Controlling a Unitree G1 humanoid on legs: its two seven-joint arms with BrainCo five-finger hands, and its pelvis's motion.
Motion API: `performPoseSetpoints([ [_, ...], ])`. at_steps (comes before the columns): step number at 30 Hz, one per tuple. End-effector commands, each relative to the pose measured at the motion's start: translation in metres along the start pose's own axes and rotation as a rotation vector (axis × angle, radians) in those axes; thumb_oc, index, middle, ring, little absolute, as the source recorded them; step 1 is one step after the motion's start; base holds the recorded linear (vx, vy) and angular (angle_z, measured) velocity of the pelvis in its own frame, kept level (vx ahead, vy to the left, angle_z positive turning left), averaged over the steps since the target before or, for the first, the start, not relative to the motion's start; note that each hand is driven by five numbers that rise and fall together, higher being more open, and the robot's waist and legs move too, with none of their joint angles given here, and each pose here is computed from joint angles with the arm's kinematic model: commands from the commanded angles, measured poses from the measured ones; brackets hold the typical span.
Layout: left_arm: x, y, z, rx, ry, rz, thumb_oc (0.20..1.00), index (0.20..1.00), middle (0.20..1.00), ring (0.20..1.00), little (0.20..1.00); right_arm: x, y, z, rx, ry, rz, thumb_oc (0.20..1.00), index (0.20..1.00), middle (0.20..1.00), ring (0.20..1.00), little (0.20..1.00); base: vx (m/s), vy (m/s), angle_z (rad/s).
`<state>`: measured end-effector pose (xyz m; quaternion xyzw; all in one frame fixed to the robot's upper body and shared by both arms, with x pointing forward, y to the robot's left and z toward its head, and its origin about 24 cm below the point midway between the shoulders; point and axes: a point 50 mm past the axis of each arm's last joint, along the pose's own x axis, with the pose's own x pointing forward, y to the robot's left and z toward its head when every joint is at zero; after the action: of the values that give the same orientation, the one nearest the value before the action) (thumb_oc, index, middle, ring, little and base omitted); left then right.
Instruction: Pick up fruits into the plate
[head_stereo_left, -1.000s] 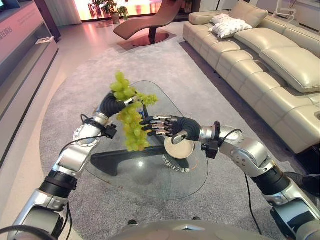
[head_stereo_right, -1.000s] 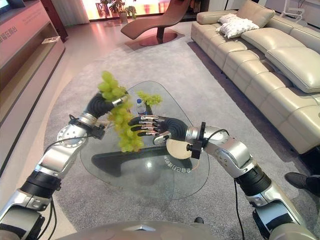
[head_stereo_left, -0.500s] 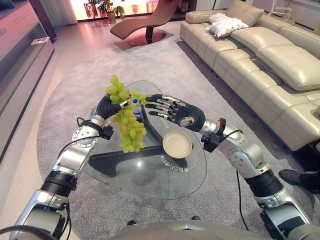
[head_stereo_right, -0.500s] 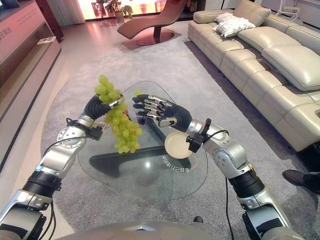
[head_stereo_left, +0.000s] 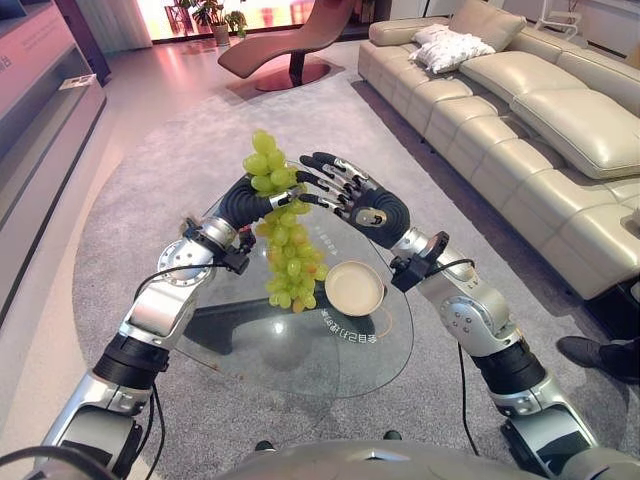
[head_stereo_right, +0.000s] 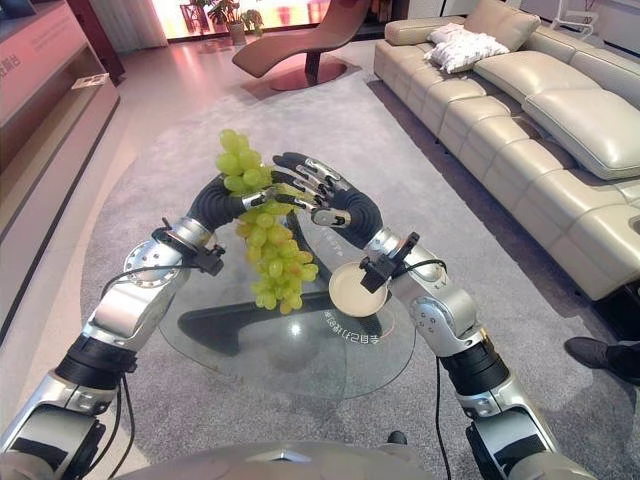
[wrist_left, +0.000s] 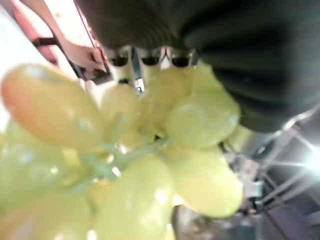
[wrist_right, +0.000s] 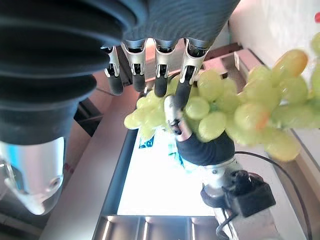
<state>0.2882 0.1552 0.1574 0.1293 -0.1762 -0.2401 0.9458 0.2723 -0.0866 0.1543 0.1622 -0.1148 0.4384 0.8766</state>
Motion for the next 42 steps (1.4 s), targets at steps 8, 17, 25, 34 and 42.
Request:
performPoseSetpoints([
  [8, 0.019, 0.016, 0.091, 0.046, -0.46, 0.05, 0.2, 0.2, 0.2, 0.2, 0.2, 0.007, 0.001, 0.007, 0.032, -0.024, 0.002, 1.0, 1.0, 1.0, 1.0, 1.0, 0.01, -0.002, 0.02],
  [17, 0.017, 0.018, 0.097, 0.083, -0.466, 0.066, 0.2, 0.2, 0.2, 0.2, 0.2, 0.0, -0.009, 0.012, 0.035, -0.122, -0.142, 1.0, 1.0, 1.0, 1.0, 1.0, 0.01, -0.002, 0.04],
  [25, 0.023, 0.028, 0.065, 0.119, -0.278, 0.17, 0.2, 0.2, 0.2, 0.2, 0.2, 0.008, 0.004, 0.05, -0.031, -0.457, -0.135, 1.0, 1.0, 1.0, 1.0, 1.0, 0.0, 0.005, -0.01],
  [34, 0.019, 0.04, 0.05, 0.141, -0.224, 0.199, 0.2, 0.2, 0.2, 0.2, 0.2, 0.002, -0.004, 0.051, -0.01, -0.446, -0.186, 1.0, 1.0, 1.0, 1.0, 1.0, 0.0, 0.0, 0.0],
  [42, 0.025, 0.028, 0.068, 0.159, -0.301, 0.116, 0.2, 0.2, 0.2, 0.2, 0.2, 0.007, -0.003, 0.014, 0.093, -0.182, -0.125, 1.0, 1.0, 1.0, 1.0, 1.0, 0.0, 0.0, 0.0],
])
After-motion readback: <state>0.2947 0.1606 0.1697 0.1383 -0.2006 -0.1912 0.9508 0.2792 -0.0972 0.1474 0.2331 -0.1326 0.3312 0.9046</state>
